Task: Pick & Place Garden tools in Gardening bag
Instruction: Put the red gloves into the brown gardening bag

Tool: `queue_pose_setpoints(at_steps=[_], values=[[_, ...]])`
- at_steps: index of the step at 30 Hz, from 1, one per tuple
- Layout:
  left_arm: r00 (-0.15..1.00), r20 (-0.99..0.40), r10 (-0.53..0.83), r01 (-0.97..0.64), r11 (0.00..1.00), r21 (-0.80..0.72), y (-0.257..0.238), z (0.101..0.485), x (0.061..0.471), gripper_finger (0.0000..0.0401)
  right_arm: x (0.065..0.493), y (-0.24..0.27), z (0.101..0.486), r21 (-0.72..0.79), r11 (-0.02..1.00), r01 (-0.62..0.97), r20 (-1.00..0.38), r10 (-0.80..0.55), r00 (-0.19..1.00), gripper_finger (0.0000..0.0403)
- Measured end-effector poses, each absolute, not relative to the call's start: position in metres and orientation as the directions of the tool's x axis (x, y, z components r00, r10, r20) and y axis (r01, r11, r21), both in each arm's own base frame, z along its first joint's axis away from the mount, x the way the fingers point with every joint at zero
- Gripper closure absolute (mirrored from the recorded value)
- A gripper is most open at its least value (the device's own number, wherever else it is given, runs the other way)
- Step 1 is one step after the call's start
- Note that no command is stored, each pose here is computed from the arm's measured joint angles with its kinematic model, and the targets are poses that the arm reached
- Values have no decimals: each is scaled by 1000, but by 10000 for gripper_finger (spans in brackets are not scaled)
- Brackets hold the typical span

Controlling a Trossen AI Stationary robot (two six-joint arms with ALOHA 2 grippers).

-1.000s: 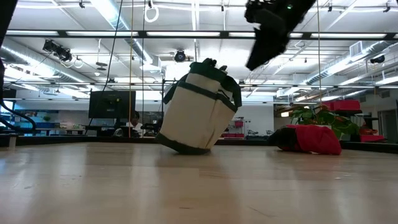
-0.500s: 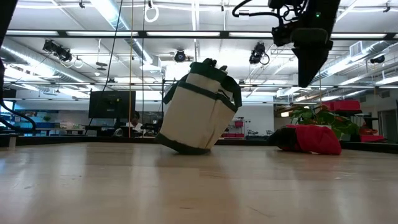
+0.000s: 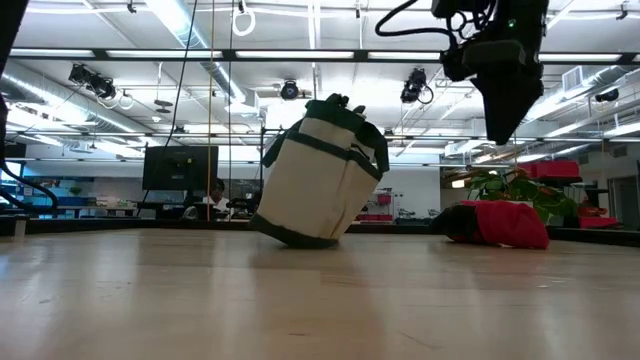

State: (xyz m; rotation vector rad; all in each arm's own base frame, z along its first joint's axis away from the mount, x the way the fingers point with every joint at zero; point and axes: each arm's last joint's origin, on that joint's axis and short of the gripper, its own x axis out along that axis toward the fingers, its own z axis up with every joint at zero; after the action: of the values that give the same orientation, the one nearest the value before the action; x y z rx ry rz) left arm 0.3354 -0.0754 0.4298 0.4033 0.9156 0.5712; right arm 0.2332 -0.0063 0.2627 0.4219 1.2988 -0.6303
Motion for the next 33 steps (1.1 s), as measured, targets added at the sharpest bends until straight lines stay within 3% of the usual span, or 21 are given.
queue_pose_setpoints(at_steps=[9, 16, 20, 28, 33], values=[[479, -623, 618, -291, 782, 551, -75, 430, 335, 211, 226, -5, 230, -53, 694, 718, -983, -164, 86, 206], [479, -623, 618, -292, 782, 550, -75, 430, 335, 211, 232, -5, 198, 72, 679, 731, -968, -130, 216, 206], [479, -623, 618, -292, 782, 551, -75, 430, 335, 211, 227, -7, 184, 68, 658, 750, -967, -142, 213, 206], [479, -623, 618, -292, 782, 551, -75, 430, 335, 211, 230, -9, 190, 91, 686, 722, -966, -116, 232, 206], [479, -623, 618, -292, 782, 551, -75, 430, 335, 211, 233, -11, 200, 34, 696, 717, -959, -179, 219, 206]])
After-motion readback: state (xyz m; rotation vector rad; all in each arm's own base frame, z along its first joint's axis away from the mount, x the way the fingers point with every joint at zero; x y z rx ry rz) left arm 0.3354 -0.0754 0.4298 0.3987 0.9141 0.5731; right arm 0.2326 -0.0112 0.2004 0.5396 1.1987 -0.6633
